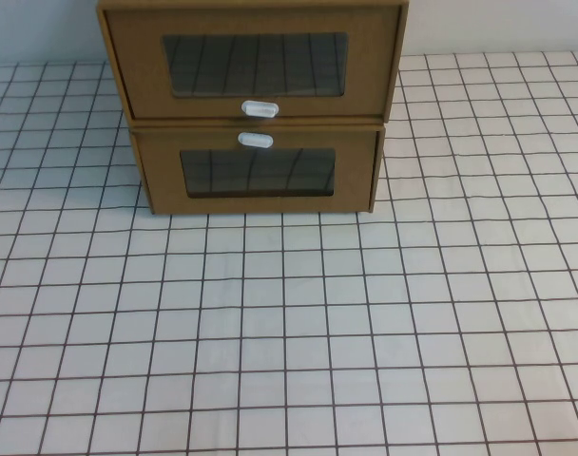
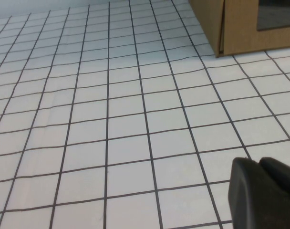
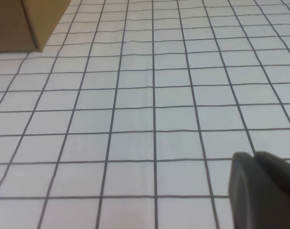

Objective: Open the shoe box
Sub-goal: 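Pull the top drawer of the cardboard box fully open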

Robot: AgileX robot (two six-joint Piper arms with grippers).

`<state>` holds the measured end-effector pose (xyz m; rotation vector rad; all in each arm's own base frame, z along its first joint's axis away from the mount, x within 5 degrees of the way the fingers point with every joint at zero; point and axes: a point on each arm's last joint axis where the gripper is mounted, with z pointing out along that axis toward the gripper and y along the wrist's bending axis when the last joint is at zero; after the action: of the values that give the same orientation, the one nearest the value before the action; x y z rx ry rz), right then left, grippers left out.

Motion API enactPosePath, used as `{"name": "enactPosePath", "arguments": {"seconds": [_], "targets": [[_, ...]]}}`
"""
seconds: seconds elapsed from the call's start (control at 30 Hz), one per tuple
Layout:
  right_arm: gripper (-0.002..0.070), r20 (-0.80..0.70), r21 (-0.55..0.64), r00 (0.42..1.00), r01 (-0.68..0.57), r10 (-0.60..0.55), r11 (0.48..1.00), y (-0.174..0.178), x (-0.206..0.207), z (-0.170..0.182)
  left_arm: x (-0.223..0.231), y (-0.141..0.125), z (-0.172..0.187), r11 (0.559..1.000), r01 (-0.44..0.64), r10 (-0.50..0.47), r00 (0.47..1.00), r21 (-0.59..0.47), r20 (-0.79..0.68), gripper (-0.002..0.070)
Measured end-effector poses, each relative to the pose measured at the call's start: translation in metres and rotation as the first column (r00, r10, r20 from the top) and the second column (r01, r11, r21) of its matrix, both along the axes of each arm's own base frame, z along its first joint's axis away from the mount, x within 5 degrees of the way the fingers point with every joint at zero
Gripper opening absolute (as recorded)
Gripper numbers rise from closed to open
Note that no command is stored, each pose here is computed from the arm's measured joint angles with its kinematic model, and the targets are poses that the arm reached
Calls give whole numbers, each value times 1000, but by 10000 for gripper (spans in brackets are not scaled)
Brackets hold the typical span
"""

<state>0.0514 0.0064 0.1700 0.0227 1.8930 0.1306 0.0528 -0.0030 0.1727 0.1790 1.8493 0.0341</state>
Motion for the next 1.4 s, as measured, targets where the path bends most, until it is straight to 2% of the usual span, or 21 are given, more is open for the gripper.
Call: {"name": "enactPosePath", "arguments": {"seconds": [0.7,0.77,0.83,0.93,1.0,1.07,1.2,1.4], "targets": [[-13,0,0,1000,0,0,1000,0,0,0,0,0,0,1000,-2,2,1000,-6,1,-2],[-13,0,0,1000,0,0,1000,0,0,0,0,-1,1,998,-10,11,1000,-66,10,-2],[-13,0,0,1000,0,0,1000,0,0,0,1,-2,4,983,-22,27,999,-182,28,-2],[-13,0,0,1000,0,0,1000,0,0,0,2,-4,13,905,-25,68,994,-425,86,-2],[-13,0,0,1000,0,0,1000,0,0,0,3,-4,18,856,-12,91,988,-517,128,-2],[-13,0,0,1000,0,0,1000,0,0,0,3,-4,23,830,9,107,979,-557,174,-2],[-13,0,0,1000,0,0,1000,0,0,0,3,-3,28,835,32,112,967,-549,227,-2],[-13,0,0,1000,0,0,1000,0,0,0,2,-5,31,793,-3,108,985,-609,136,-2]]}}
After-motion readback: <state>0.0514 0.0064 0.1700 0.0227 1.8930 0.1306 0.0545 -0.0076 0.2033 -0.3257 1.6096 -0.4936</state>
